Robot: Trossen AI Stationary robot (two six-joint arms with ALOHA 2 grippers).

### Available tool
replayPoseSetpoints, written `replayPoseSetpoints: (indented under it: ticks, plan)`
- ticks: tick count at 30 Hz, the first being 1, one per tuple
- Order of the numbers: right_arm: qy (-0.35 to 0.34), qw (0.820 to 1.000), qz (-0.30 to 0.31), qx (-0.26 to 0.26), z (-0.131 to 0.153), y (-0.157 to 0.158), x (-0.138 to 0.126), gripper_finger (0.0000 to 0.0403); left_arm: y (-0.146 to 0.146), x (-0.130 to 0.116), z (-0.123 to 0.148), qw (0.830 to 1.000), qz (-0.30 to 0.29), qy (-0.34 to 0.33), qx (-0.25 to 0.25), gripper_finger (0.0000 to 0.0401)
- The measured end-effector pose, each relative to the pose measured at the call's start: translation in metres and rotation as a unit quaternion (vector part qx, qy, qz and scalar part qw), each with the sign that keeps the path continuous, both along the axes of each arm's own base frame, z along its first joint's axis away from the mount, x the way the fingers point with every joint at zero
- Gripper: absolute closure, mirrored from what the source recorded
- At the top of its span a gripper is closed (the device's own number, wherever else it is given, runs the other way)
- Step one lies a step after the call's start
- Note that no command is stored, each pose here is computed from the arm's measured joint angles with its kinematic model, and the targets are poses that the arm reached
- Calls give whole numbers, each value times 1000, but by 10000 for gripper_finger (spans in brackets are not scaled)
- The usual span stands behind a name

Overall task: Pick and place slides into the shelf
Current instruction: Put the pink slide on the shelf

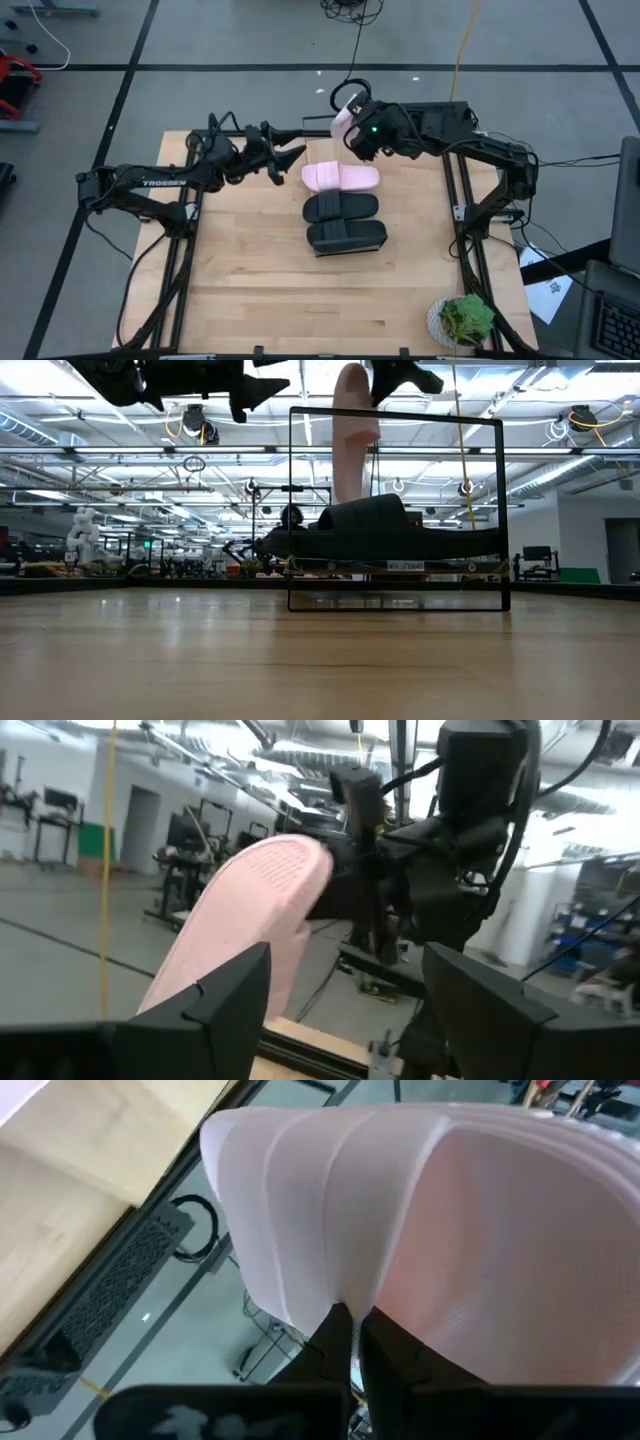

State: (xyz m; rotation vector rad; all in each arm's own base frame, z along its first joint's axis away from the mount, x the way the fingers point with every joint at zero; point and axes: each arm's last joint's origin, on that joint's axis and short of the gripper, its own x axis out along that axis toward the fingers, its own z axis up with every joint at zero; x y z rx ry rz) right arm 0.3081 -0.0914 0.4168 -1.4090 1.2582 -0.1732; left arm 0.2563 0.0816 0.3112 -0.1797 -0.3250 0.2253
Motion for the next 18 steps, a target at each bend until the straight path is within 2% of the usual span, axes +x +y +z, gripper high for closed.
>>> replayPoseSetpoints:
  ticks: [9, 14, 18]
  plan:
    - [-34, 999, 28, -6, -7, 4, 25, 403, -10, 14, -15, 996, 46, 51, 52, 142]
    - [-69, 997, 31, 2, -3, 4, 28, 403, -8, 16, -24, 988, 95, 108, 58, 142]
    - [-70, 997, 30, 4, -3, 4, 27, 403, -5, 15, -27, 982, 133, 122, 53, 142]
